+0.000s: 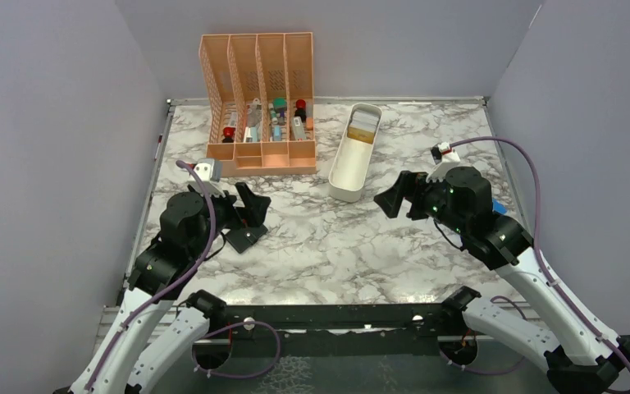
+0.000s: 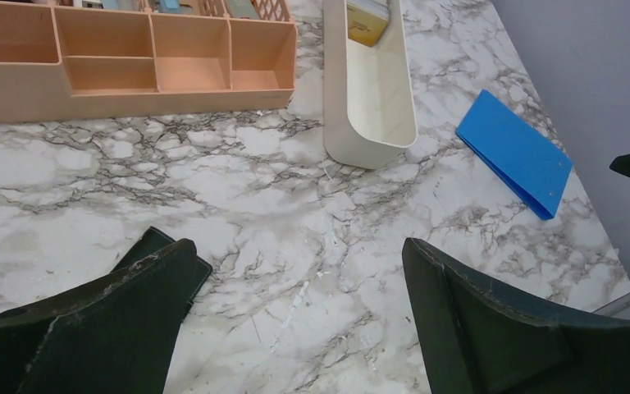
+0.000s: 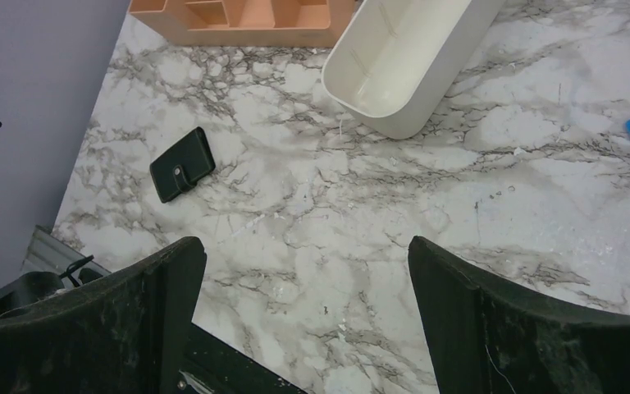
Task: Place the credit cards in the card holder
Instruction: Move the card holder to the center of the board.
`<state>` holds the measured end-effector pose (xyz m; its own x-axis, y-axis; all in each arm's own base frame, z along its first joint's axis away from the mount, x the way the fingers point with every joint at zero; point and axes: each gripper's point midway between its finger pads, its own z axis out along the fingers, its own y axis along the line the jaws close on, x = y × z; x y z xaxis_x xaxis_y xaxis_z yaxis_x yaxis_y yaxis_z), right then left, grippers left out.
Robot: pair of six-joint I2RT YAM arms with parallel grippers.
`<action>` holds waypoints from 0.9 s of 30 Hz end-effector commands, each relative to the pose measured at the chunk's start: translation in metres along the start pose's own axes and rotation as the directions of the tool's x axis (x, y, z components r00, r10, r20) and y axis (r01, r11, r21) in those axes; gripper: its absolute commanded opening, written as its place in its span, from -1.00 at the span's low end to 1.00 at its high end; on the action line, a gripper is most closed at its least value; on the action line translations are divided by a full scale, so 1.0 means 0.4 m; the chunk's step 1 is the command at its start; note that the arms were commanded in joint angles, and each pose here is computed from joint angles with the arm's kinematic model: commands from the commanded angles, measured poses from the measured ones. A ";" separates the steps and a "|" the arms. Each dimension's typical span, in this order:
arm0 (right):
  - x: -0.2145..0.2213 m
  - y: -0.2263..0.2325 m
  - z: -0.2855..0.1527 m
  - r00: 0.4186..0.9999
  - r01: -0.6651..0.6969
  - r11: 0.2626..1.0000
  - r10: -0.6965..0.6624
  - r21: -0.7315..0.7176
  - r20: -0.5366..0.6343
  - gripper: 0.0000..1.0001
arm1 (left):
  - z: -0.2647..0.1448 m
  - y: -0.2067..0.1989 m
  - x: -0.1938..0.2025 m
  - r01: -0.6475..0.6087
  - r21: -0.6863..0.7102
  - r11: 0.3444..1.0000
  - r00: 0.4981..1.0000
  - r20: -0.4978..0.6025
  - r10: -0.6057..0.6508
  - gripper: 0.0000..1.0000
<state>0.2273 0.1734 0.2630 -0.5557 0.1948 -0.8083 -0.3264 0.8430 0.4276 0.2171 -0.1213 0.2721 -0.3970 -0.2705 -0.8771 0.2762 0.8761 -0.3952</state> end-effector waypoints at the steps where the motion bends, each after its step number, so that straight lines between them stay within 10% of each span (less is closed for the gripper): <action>1: -0.022 0.009 -0.019 1.000 -0.003 1.000 0.003 -0.013 0.026 0.99 | 0.004 0.011 -0.001 0.006 -0.023 1.000 1.000 0.004 -0.006 0.98; 16: -0.017 0.018 -0.017 1.000 0.003 0.999 -0.003 -0.035 0.014 0.99 | 0.090 0.124 0.088 0.118 -0.285 0.951 0.988 -0.065 -0.142 0.98; 27: -0.014 0.005 -0.016 0.999 0.029 0.999 -0.029 -0.018 0.024 0.99 | 0.128 0.338 0.267 0.285 -0.693 0.662 0.938 0.061 -0.340 0.83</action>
<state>0.2252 0.1735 0.2656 -0.5488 0.1881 -0.8145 -0.3423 0.8384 0.4242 0.2533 -0.0889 0.1368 -0.5564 -0.4685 -0.6863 -0.2990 0.8834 -0.3607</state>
